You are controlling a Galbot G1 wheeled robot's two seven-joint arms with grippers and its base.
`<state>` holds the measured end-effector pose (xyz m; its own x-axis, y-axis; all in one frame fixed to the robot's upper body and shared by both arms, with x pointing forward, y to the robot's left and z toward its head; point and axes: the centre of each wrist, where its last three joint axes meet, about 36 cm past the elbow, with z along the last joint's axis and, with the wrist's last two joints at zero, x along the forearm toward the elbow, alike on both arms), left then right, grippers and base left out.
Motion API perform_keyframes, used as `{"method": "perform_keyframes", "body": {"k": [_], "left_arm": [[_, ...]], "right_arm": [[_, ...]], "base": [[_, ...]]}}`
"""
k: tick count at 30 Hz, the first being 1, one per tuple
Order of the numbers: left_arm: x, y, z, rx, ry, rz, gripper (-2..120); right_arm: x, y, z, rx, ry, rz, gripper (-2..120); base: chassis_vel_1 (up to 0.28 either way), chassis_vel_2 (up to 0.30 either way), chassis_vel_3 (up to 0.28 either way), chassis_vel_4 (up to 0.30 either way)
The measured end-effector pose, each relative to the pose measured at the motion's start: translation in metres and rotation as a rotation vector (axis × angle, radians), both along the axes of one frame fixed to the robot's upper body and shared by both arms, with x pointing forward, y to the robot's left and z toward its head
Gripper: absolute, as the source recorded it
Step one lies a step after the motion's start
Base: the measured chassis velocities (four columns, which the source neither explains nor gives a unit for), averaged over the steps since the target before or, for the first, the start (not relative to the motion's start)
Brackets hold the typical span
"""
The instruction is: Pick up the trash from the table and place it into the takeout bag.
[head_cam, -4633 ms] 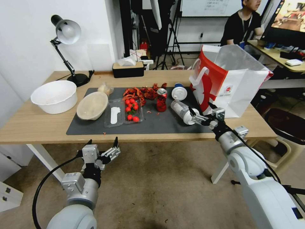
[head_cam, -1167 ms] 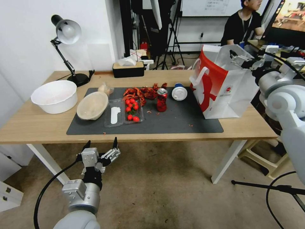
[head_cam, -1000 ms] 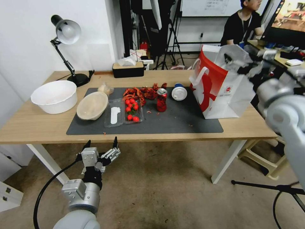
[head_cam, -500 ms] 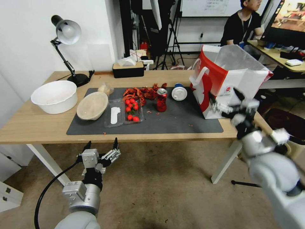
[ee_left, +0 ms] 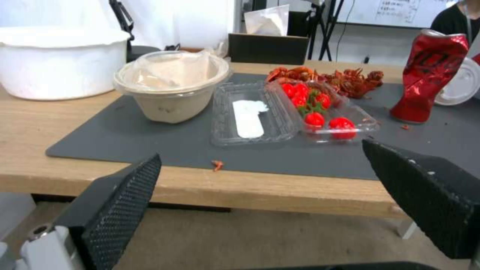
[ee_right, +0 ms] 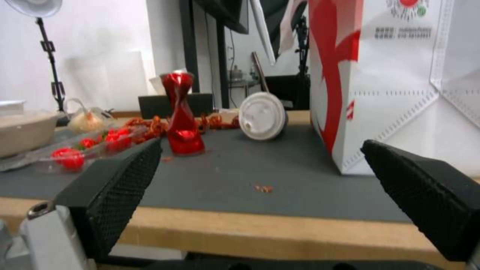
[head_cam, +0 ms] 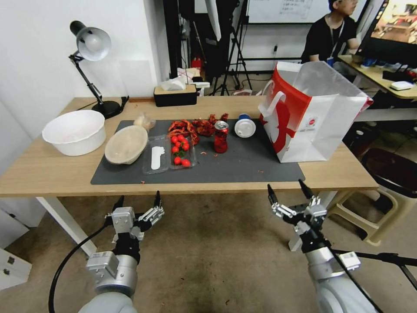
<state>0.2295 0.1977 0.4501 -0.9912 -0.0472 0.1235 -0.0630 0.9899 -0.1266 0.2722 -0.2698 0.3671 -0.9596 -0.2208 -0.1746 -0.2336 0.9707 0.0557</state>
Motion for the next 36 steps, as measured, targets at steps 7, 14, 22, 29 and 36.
{"method": "perform_keyframes", "body": {"k": [7,14,22,29,36], "left_arm": [[-0.001,0.000,-0.001,0.001,-0.001,0.001,100],[-0.002,-0.001,-0.001,-0.002,-0.001,0.006,100],[-0.003,-0.008,-0.004,-0.018,-0.006,0.022,100],[-0.002,-0.008,-0.005,-0.018,-0.009,0.024,100],[-0.002,-0.008,-0.006,-0.014,-0.008,0.032,100]], "right_arm": [[-0.001,-0.001,-0.005,-0.001,0.012,-0.003,100],[0.000,-0.002,-0.007,-0.003,0.017,-0.005,100],[0.013,-0.001,-0.001,-0.018,0.019,0.022,100],[0.076,0.026,0.018,-0.047,0.027,0.112,100],[0.173,0.065,0.038,-0.083,0.011,0.143,100]], "base": [[0.000,0.000,0.000,0.000],[0.000,0.000,0.000,0.000],[0.000,0.000,0.000,0.000],[0.000,0.000,0.000,0.000],[0.000,0.000,0.000,0.000]]}}
